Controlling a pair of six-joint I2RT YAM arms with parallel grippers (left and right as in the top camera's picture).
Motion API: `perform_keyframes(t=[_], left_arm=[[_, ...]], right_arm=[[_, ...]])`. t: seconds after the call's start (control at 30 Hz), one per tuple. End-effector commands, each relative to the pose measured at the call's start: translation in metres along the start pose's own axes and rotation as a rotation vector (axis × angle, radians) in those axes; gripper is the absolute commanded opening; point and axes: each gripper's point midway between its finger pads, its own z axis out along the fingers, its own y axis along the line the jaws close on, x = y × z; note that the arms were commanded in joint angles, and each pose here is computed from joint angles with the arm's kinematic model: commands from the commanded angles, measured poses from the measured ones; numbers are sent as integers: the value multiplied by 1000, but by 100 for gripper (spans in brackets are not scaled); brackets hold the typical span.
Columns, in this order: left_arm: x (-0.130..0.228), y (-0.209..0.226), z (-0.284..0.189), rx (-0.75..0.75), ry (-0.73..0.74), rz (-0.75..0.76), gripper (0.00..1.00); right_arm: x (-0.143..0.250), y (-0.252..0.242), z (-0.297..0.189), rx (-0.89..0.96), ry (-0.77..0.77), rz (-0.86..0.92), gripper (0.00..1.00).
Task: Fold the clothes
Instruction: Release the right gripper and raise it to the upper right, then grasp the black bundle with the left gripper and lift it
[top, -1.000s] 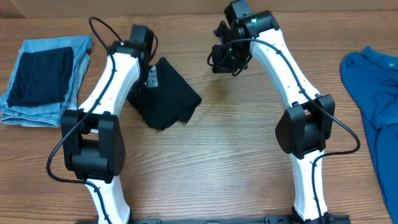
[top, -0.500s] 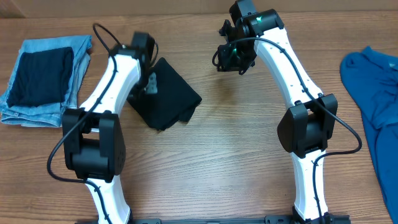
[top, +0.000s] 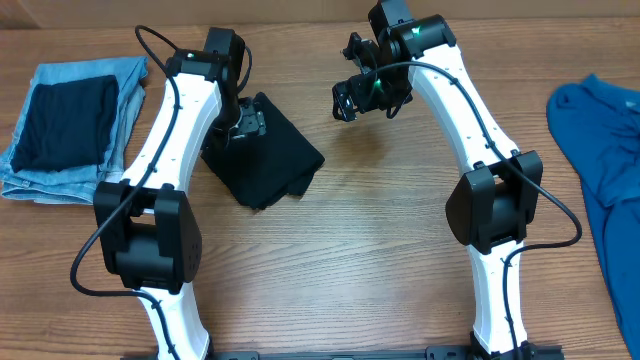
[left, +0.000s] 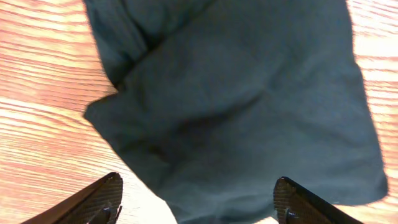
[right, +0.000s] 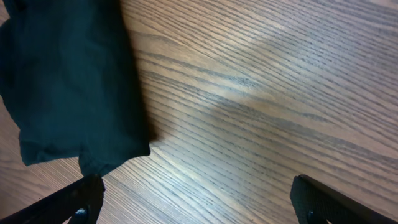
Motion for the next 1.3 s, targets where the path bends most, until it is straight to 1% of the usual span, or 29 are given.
perform_keyframes(t=[0.0,0.1,0.23,0.33,0.4,0.43,0.53,0.57,0.67,0.73,0.8,0.83,0.9,0.97,1.07,1.17,1.2,1.27], left_arm=[[9,-19,-1,52,19,19,83],[15,-33,-1,56,18,18,84],[13,-60,0,81,-29,-4,86],[9,-80,-2,82,-91,-13,93],[5,-92,-5,44,-168,-38,100],[5,-101,-6,30,-208,-12,100],[3,-119,-12,-20,-311,38,100],[2,-130,-16,-32,-356,86,100],[8,-153,-20,-17,-394,215,100],[8,-159,-22,-1,-407,231,100],[4,-159,-23,1,-426,165,100],[2,-152,-22,-22,-436,107,100],[1,-140,-17,-76,-439,57,100],[2,-134,-5,-110,-417,49,100],[10,-127,28,-172,-350,55,100],[19,-116,49,-233,-306,4,100],[20,-108,51,-273,-309,-18,100],[21,-98,54,-330,-309,-14,100]], right_arm=[[0,-10,-9,3,-11,-37,100],[2,-32,-15,34,-14,2,100],[6,-73,-29,58,-37,85,100],[10,-101,-39,78,-53,136,100],[18,-136,-49,156,-59,185,100],[23,-153,-54,202,-56,209,100],[31,-172,-61,223,-57,247,100],[32,-177,-63,226,-61,256,100],[36,-187,-68,232,-65,279,100],[38,-190,-69,234,-67,285,100],[37,-189,-69,233,-67,284,100],[37,-189,-69,234,-67,284,100],[37,-189,-69,233,-67,284,100],[37,-189,-69,233,-67,284,100],[37,-189,-69,233,-67,284,100],[37,-189,-69,233,-67,284,100],[38,-189,-69,233,-66,284,100],[37,-189,-69,234,-67,284,100]])
